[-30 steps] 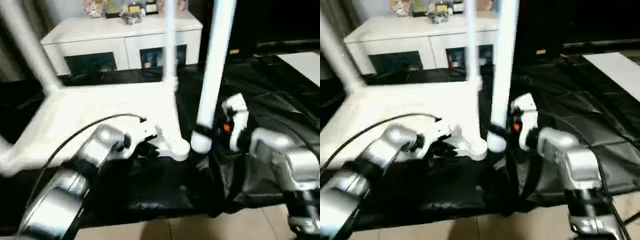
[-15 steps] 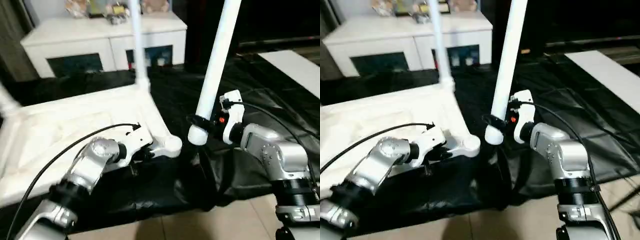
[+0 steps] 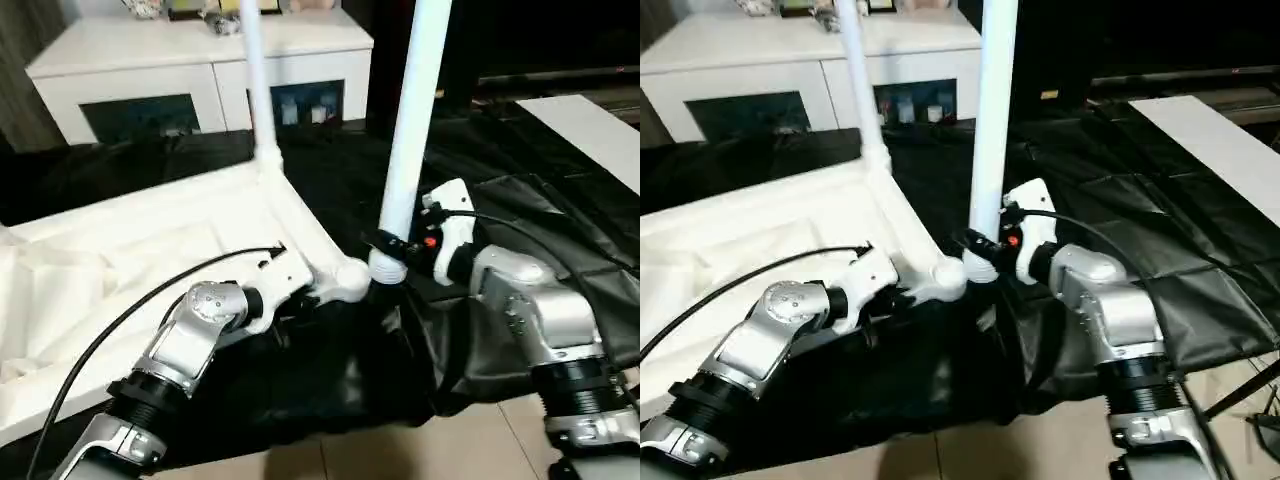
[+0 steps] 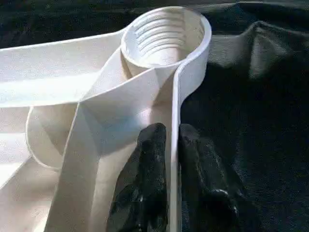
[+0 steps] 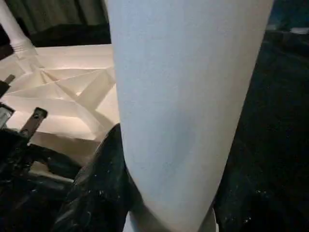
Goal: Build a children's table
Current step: Insert table leg to table base
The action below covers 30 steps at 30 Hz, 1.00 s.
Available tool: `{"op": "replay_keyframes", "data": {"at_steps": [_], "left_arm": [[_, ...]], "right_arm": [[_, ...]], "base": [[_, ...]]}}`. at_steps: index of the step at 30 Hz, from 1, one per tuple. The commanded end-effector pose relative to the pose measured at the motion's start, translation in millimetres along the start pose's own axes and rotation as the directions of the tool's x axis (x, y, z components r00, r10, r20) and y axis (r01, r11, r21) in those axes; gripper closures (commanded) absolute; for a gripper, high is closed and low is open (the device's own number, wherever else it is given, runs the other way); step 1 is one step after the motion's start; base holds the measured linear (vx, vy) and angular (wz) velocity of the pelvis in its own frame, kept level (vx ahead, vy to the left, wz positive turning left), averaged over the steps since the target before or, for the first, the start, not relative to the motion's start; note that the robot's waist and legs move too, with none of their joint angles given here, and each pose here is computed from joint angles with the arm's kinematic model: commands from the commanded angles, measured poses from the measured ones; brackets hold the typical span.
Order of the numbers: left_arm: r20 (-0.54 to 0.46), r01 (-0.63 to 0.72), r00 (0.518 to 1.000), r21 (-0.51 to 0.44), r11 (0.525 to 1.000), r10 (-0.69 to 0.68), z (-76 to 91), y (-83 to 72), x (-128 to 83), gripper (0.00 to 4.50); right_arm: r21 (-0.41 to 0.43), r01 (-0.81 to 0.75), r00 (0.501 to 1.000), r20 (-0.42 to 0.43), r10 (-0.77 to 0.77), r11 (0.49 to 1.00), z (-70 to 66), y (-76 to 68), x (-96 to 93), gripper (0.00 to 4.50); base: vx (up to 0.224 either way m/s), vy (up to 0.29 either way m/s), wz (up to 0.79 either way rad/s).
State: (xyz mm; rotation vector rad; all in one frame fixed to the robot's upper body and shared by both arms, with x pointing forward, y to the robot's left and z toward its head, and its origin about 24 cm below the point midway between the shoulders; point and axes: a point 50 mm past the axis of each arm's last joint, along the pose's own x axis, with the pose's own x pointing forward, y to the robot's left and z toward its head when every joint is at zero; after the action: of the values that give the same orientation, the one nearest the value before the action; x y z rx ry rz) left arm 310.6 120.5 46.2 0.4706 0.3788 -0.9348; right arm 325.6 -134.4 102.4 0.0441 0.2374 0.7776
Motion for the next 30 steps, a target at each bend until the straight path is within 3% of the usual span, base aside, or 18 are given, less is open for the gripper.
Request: {"op": "replay_keyframes", "data": {"at_steps": [1,12,20,30], "left_arm": [[-0.052,-0.034,0.998,0.000,0.999,0.033,-11.0,5.1,-8.4,3.42],[-0.109,-0.010,0.994,-0.030,0.999,0.006,-18.2,5.8,-14.8,3.37],[-0.102,0.030,0.994,-0.068,0.997,-0.037,-19.0,4.0,-15.2,4.19],[-0.084,0.110,0.990,-0.075,0.991,-0.116,-14.7,-7.0,-11.3,4.50]], "right_arm": [[0.003,0.005,0.999,0.032,-0.006,1.000,2.3,-1.8,-1.8,2.64],[-0.002,-0.009,0.999,0.038,0.009,1.000,5.9,-2.6,-0.1,2.64],[-0.005,-0.042,0.998,0.042,0.042,0.999,9.6,-1.0,5.0,2.64],[0.027,-0.136,0.990,-0.020,0.136,0.990,3.6,-0.9,29.9,2.64]], "base": [[0.000,0.000,0.00],[0.000,0.000,0.00],[0.000,0.000,0.00],[0.000,0.000,0.00]]}}
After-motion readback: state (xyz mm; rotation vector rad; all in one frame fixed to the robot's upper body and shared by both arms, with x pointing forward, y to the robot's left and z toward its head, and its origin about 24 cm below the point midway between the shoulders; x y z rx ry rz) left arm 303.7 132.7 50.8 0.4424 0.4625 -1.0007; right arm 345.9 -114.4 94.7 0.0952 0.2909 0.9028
